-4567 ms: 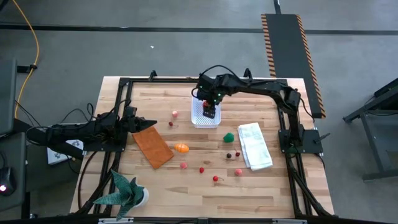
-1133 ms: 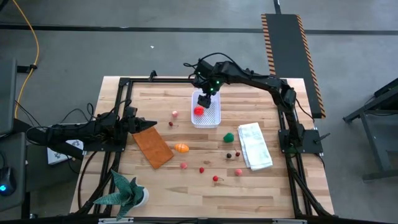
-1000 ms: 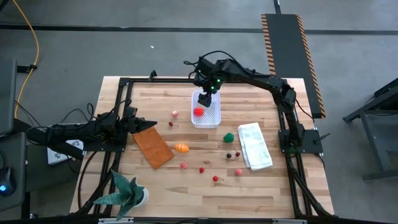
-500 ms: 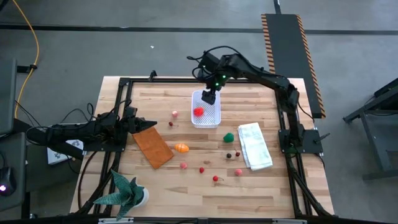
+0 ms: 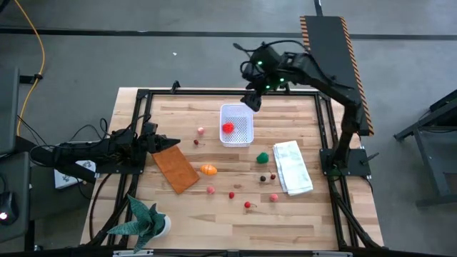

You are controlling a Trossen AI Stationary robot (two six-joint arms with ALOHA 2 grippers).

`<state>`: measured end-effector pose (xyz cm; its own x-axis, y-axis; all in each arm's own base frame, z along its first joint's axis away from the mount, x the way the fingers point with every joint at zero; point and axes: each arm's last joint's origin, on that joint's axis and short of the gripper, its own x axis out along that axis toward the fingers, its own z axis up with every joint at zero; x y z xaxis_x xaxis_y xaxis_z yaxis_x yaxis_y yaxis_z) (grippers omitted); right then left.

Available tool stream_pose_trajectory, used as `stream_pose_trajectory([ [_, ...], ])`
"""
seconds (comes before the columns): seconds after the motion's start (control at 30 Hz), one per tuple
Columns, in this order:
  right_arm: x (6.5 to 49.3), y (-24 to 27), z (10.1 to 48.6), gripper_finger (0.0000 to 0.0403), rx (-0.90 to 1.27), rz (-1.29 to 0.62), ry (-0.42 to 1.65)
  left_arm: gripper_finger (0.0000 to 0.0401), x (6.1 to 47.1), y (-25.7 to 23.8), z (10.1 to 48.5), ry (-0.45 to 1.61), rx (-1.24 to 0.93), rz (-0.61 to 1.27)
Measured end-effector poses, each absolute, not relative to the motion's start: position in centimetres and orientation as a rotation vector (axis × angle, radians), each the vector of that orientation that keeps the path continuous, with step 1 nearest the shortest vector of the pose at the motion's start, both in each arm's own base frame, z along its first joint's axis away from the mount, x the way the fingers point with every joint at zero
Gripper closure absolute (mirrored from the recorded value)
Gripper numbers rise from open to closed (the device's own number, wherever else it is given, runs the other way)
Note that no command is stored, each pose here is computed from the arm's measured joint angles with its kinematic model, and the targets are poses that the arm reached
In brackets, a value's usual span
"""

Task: Pick and placing Produce into tupperware
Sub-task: Put the bell pepper into the white bin

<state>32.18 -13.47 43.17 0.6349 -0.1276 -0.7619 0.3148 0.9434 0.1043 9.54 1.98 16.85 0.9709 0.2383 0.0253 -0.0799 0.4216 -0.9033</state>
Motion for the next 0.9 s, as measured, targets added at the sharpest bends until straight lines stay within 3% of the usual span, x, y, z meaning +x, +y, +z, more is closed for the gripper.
stream_pose_trajectory([
  [0.9,18.8,-8.4,51.8,0.0121,0.231,-0.496,0.593,0.0400,9.5,2.0,16.9,-0.159,-1.120,0.201],
])
